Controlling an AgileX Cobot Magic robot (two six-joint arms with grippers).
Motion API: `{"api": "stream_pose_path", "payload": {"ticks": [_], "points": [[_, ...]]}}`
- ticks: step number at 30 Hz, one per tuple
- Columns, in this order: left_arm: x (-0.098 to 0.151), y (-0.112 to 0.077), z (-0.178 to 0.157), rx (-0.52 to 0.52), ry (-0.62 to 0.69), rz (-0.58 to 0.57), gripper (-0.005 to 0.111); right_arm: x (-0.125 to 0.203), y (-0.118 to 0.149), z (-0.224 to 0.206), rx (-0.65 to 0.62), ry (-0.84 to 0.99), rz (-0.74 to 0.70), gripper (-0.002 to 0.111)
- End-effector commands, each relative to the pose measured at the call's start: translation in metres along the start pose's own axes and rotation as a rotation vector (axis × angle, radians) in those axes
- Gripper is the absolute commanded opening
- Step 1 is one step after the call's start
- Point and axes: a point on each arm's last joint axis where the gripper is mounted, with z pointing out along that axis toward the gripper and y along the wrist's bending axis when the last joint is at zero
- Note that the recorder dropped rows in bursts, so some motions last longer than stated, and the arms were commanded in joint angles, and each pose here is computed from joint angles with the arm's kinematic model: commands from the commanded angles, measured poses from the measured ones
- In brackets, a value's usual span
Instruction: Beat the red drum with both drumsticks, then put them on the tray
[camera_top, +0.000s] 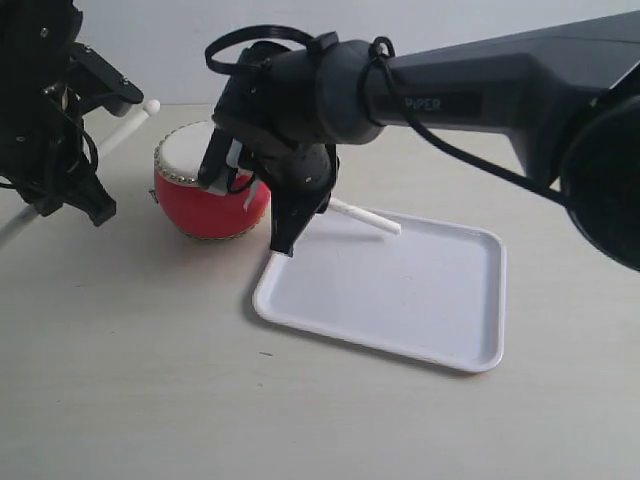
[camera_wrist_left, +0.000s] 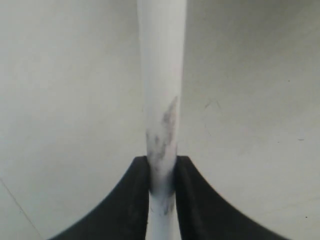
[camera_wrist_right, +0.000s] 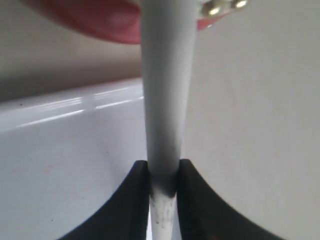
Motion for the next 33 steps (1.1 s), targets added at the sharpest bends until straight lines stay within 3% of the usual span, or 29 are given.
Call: {"api": "stream_pose_path", "payload": {"ticks": [1,6,13,18,25,30,33], "points": [[0.004,0.007,-0.013,-0.014,-0.032,-0.036,0.000,0.003,0.001,0.008,0.010,0.046,-0.026,0.000],[0.005,0.007,-0.015,-0.006,-0.031,-0.063,0.000,0.003,-0.006,0.000,0.045,0.035,-0.006,0.000],[-0.004,-0.012,-0.027,0.138,-0.164,-0.061,0.000,0.017,-0.047,-0.082,0.084,-0.118,0.151,0.000],[-0.009,-0.044,-0.069,0.302,-0.384,0.026,0.000,0.049,-0.078,-0.116,-0.012,-0.139,0.332,0.000],[-0.018,-0.071,-0.107,0.486,-0.637,-0.023,0.000,0.086,-0.099,-0.109,-0.216,-0.037,0.423,0.000],[-0.024,-0.086,-0.112,0.677,-0.663,-0.072,0.000,0.094,-0.106,-0.103,-0.362,-0.082,0.476,0.000],[-0.030,-0.092,-0.108,0.746,-0.646,-0.117,0.000,0.096,-0.108,-0.102,-0.382,-0.088,0.491,0.000]]}}
